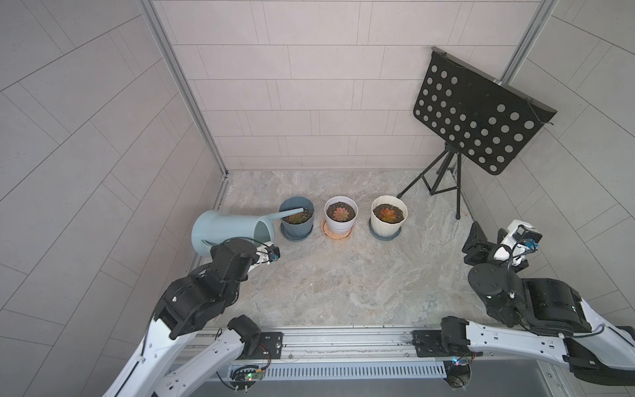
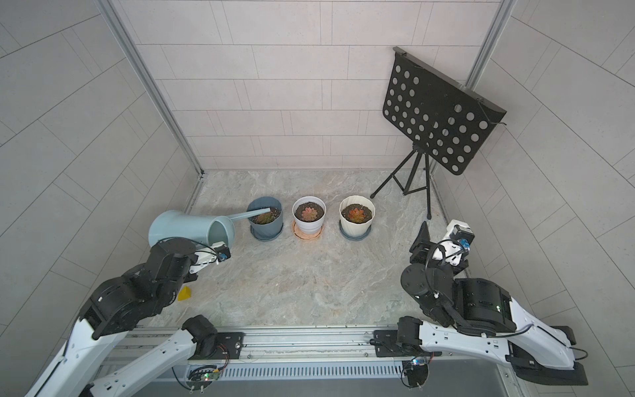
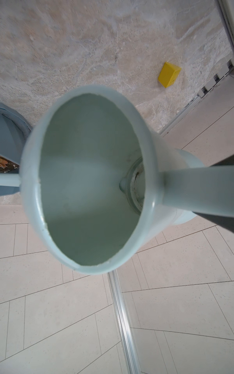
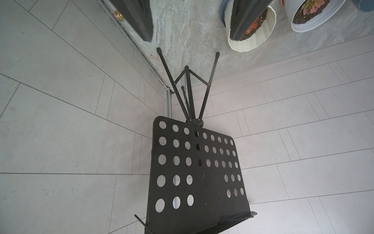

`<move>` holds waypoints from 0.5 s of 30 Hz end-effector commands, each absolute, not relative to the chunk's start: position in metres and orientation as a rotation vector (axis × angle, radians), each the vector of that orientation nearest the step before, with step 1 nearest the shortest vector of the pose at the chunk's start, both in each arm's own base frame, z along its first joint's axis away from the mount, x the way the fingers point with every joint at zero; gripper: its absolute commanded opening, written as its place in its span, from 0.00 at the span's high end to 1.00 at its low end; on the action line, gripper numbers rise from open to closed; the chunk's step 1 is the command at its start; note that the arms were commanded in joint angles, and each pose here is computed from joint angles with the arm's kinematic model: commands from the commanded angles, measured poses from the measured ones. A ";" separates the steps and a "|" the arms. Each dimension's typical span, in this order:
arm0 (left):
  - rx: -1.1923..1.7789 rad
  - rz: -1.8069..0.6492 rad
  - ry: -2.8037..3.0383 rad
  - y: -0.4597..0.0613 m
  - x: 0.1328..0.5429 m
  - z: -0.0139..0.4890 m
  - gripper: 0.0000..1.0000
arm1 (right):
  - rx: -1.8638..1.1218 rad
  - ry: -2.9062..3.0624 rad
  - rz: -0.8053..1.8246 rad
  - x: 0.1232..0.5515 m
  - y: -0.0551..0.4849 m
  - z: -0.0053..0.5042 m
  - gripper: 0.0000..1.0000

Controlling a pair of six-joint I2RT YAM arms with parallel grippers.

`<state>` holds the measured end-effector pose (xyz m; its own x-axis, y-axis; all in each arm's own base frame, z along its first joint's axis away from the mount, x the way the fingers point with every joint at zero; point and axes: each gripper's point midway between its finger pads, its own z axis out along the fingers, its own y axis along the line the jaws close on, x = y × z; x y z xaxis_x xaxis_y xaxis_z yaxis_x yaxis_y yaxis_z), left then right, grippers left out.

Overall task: Water the succulent around the soil edge
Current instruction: Water the soil of the potted plant with water.

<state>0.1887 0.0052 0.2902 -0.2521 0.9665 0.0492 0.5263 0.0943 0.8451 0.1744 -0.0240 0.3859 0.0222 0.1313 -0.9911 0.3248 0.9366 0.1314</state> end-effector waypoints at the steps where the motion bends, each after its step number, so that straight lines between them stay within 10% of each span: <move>1: 1.422 1.112 1.819 0.007 0.194 0.301 1.00 | 0.362 1.544 -0.184 0.174 -0.027 0.384 0.36; 15: 1.419 1.098 1.799 -0.007 0.207 0.309 1.00 | 0.367 1.547 -0.184 0.174 -0.026 0.381 0.35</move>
<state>0.1999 -0.0070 0.2842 -0.2276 0.9694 0.0917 0.5600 0.0533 0.8268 0.1758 -0.0211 0.3816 0.0202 0.1249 -0.9920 0.3304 0.9356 0.1246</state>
